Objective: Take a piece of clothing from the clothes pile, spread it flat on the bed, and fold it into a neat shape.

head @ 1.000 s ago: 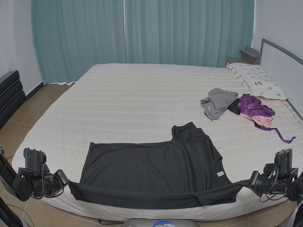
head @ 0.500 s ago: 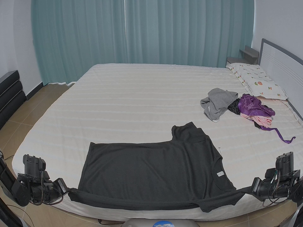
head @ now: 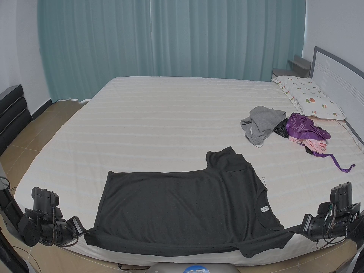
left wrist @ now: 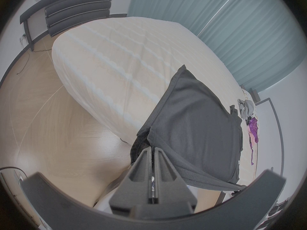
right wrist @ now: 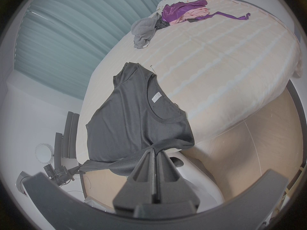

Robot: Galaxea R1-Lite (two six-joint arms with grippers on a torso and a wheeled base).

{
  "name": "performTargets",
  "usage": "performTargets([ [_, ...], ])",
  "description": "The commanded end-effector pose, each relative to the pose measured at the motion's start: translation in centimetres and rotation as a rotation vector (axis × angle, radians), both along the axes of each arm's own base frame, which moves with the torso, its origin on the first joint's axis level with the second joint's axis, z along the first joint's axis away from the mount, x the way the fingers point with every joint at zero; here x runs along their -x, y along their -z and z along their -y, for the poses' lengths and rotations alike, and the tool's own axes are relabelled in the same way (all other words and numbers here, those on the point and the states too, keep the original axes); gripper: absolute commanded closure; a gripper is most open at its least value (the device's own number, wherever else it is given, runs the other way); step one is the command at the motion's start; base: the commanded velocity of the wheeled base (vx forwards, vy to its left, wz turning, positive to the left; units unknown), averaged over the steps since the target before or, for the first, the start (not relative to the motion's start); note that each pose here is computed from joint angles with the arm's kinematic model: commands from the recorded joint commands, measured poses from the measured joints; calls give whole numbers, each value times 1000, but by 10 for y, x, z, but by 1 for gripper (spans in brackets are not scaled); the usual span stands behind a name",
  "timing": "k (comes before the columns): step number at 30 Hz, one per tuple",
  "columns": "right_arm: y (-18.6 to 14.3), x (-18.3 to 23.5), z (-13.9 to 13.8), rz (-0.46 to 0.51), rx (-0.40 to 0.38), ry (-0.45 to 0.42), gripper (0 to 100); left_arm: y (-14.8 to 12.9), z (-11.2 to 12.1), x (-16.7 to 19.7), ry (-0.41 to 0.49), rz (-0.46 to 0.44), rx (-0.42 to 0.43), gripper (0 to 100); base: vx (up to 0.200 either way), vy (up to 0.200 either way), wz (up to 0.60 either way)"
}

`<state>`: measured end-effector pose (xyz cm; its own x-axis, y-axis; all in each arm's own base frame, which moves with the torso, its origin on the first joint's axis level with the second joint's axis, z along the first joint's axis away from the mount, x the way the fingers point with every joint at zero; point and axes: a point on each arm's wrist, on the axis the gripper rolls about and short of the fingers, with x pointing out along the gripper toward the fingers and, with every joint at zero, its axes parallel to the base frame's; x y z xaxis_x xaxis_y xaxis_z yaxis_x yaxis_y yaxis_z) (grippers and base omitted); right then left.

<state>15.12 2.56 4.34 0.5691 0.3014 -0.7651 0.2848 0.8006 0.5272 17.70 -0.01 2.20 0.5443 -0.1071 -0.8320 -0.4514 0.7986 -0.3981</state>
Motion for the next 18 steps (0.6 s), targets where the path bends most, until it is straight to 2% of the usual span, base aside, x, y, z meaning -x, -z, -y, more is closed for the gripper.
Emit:
performTargets([
  [1, 8, -22, -3, -32, 4, -1, 100, 8, -1, -21, -9, -14, 1, 100, 0, 0, 0],
  [18, 37, -95, -9, -67, 17, 28, 100, 36, -3, -81, -20, -13, -9, 100, 0, 0, 0],
])
